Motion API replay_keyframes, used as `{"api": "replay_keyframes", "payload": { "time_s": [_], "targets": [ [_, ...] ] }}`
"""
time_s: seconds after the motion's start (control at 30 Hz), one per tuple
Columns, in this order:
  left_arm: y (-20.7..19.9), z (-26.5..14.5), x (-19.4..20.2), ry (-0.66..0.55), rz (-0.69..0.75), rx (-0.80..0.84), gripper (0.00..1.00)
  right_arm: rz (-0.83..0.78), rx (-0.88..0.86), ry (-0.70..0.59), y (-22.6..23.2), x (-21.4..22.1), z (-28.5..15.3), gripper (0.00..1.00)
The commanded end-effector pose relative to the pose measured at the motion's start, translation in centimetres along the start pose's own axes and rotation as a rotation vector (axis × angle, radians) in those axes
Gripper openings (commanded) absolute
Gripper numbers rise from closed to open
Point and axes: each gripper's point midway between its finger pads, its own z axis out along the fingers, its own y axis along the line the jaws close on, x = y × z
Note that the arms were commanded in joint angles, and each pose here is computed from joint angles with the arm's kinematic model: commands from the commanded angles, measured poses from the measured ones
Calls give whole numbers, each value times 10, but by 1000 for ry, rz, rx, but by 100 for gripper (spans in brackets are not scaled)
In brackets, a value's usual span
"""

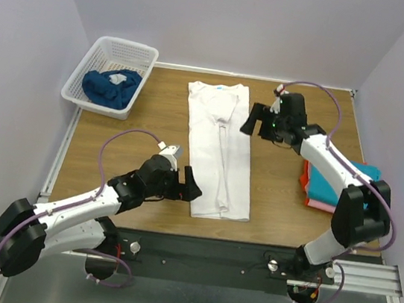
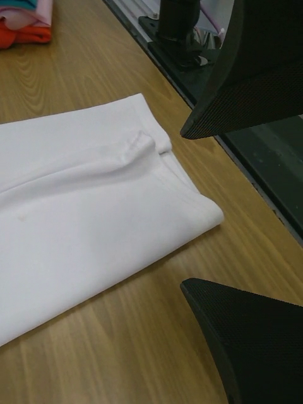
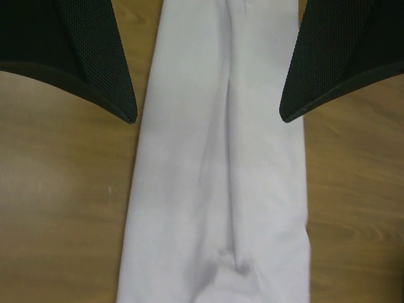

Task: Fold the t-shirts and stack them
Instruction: Fold the tshirt

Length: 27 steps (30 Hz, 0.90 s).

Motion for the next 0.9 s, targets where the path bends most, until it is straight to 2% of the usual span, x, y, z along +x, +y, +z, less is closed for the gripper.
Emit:
{"api": "replay_keyframes", "payload": {
  "time_s": [0.0,0.1,0.4,0.5,0.6,0.7,0.77,0.87],
  "targets": [
    [7,1,26,80,-32,-54,98,113,72,149,-32,89,-18,100],
    [5,6,36,124,-19,-71,97,136,15,159,-24,108,-40,100],
    [17,22,68,254,5,-166,89,200,-145,379,-17,210,-74,100],
    [17,26,72,280,20,-176,81,237,-163,448,-18,237,-81,100],
    [14,27,77,302,30,-172,71,250,-157,463,-21,246,-84,100],
    [22,24,82,317,31,-206,66,256,-149,456,-22,245,-85,100],
    [28,21,86,331,32,-233,51,257,-139,460,-23,247,-87,100],
    [35,20,91,346,38,-253,37,269,-116,494,-26,257,-93,98]
  ]
}}
